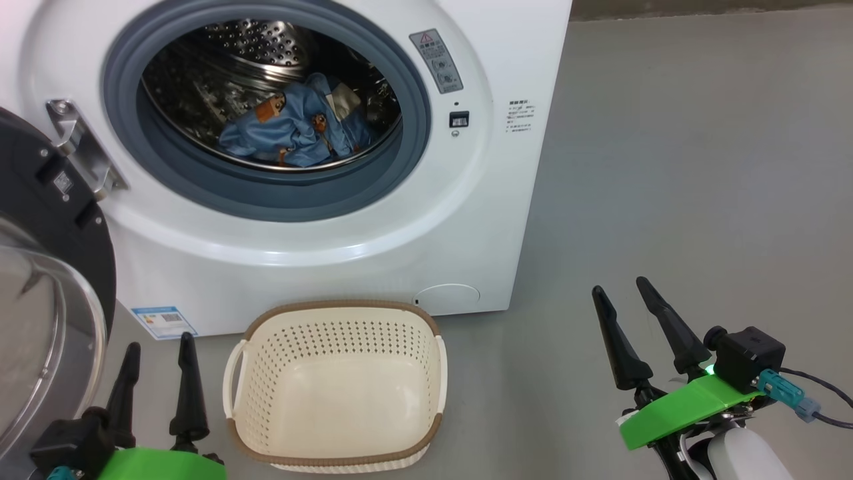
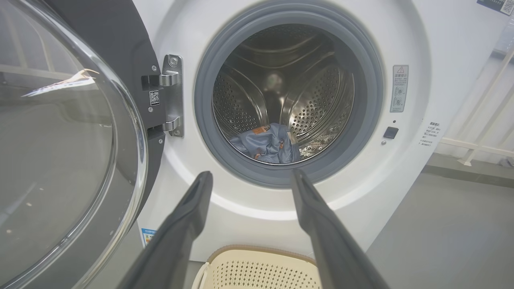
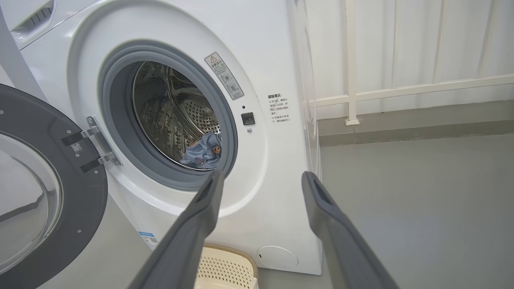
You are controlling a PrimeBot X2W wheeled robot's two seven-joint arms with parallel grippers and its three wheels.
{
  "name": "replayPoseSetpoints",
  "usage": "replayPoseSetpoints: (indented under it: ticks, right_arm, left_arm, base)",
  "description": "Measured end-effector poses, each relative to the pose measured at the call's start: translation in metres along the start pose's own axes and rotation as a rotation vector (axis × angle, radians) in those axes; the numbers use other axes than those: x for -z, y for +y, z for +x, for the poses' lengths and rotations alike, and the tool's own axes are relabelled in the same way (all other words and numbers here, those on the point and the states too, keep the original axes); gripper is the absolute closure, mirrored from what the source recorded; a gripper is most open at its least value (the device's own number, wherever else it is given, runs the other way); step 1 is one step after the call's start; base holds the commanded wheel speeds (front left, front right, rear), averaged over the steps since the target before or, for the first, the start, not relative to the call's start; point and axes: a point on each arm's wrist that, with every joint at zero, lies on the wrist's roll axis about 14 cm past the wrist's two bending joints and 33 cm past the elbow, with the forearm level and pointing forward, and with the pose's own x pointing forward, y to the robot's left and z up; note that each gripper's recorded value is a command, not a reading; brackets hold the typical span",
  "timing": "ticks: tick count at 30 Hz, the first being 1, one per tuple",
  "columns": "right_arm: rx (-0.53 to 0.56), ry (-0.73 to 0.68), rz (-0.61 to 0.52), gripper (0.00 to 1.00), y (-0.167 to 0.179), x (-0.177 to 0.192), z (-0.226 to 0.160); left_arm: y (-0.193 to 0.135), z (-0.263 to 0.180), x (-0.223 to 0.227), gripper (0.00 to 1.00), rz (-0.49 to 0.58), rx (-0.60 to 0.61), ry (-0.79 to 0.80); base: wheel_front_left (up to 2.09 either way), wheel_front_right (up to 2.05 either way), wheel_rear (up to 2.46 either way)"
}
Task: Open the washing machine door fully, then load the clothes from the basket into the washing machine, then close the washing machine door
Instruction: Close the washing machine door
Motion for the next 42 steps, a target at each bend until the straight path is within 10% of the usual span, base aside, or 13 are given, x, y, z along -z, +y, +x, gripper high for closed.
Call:
replayPoseSetpoints:
  ticks: [42]
  right_arm:
    - [-0.173, 0.028, 0.031, 0.0, 0.061, 0.013, 0.025]
  left_arm:
    - [0.049, -0.043, -0.022, 0.0, 0.047, -0.16, -0.046]
  base:
    - [-0.05, 0.05, 0.0]
